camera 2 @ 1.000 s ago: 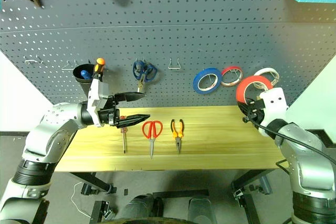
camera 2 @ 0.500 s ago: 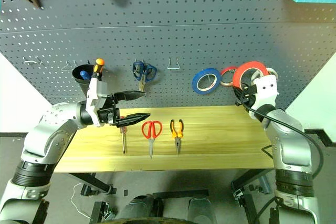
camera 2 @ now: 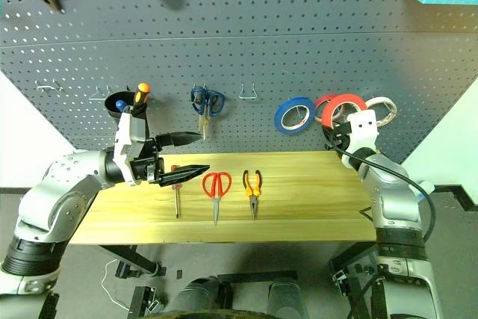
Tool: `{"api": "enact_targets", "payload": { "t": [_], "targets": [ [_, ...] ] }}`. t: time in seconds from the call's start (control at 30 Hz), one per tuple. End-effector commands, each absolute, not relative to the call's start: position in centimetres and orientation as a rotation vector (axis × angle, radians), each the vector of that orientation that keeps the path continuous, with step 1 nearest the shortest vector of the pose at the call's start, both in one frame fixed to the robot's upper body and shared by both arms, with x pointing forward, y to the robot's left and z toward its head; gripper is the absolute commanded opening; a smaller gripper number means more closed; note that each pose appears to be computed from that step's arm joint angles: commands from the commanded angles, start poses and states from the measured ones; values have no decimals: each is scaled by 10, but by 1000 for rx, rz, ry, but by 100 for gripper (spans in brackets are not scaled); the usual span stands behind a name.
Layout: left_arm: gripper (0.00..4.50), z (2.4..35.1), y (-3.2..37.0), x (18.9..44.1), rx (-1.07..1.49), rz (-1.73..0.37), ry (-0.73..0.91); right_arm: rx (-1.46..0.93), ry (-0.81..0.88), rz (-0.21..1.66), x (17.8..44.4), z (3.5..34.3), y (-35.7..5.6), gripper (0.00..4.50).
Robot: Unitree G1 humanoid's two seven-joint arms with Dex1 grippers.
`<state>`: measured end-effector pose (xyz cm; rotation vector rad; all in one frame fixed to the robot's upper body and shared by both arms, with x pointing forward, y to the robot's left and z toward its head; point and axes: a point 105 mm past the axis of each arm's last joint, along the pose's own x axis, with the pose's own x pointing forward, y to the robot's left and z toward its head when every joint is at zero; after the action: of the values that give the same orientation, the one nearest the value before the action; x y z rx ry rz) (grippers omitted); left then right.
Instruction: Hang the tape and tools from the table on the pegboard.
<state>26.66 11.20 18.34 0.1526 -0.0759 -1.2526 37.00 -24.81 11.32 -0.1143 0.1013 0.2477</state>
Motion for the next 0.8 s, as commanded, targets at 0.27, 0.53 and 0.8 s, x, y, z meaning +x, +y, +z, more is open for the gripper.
{"api": "enact_targets", "payload": {
  "t": [0.27, 0.53, 0.8],
  "targets": [
    [380, 196, 119, 261, 181, -1227, -100, -129, 41, 252, 391, 123, -241, 68],
    [380, 197, 120, 260, 185, -1215, -98, -113, 75, 232, 398, 118, -244, 68],
    [380, 196, 120, 260, 182, -1209, -97, -129, 83, 223, 398, 115, -248, 253]
  ]
}}
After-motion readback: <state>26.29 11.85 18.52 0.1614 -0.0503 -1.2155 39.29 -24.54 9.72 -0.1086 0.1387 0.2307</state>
